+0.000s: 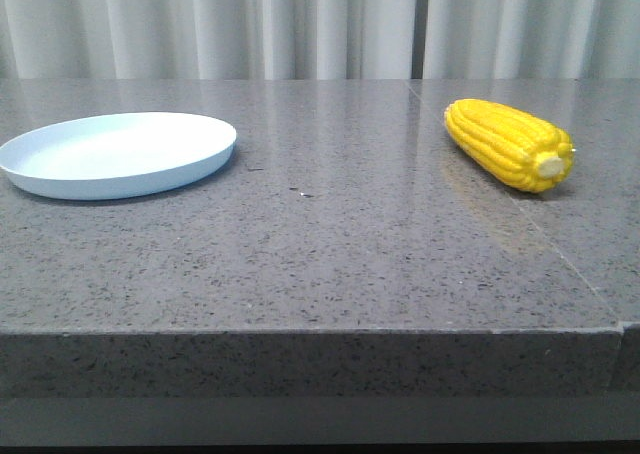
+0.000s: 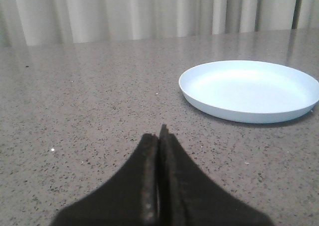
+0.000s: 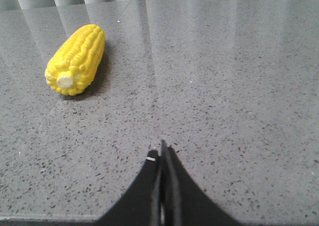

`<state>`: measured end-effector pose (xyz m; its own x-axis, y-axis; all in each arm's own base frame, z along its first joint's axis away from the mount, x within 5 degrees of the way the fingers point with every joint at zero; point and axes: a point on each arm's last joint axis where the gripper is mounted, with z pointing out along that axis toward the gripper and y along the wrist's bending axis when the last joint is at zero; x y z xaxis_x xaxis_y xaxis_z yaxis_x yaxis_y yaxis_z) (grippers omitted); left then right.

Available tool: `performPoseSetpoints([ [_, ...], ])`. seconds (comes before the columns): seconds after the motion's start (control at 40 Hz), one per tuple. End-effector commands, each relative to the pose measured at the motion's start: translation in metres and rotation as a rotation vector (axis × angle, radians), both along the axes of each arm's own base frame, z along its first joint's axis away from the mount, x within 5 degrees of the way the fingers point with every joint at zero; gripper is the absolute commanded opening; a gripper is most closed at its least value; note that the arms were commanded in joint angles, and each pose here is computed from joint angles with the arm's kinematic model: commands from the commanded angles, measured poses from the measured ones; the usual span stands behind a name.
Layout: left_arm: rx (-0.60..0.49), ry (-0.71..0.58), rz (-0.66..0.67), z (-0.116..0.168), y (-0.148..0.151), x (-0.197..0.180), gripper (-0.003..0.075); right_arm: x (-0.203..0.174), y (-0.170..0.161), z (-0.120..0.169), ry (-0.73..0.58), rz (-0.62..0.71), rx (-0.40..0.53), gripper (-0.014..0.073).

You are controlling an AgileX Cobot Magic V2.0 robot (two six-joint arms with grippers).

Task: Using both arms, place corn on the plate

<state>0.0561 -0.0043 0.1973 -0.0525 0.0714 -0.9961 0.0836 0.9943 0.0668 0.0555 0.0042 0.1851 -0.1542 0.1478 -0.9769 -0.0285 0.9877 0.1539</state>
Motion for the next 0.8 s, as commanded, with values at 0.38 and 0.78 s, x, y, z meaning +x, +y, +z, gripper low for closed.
performPoseSetpoints([
  [0.38, -0.088, -0.374, -0.010, 0.034, 0.000, -0.006, -0.0020, -0.005, -0.003, 0.040, -0.241, -0.031, 0.007, -0.0062],
  [0.78, -0.083, -0.184, -0.010, 0.128, -0.001, -0.003, -0.0020, -0.014, 0.001, 0.150, -0.237, 0.010, -0.001, -0.0061],
])
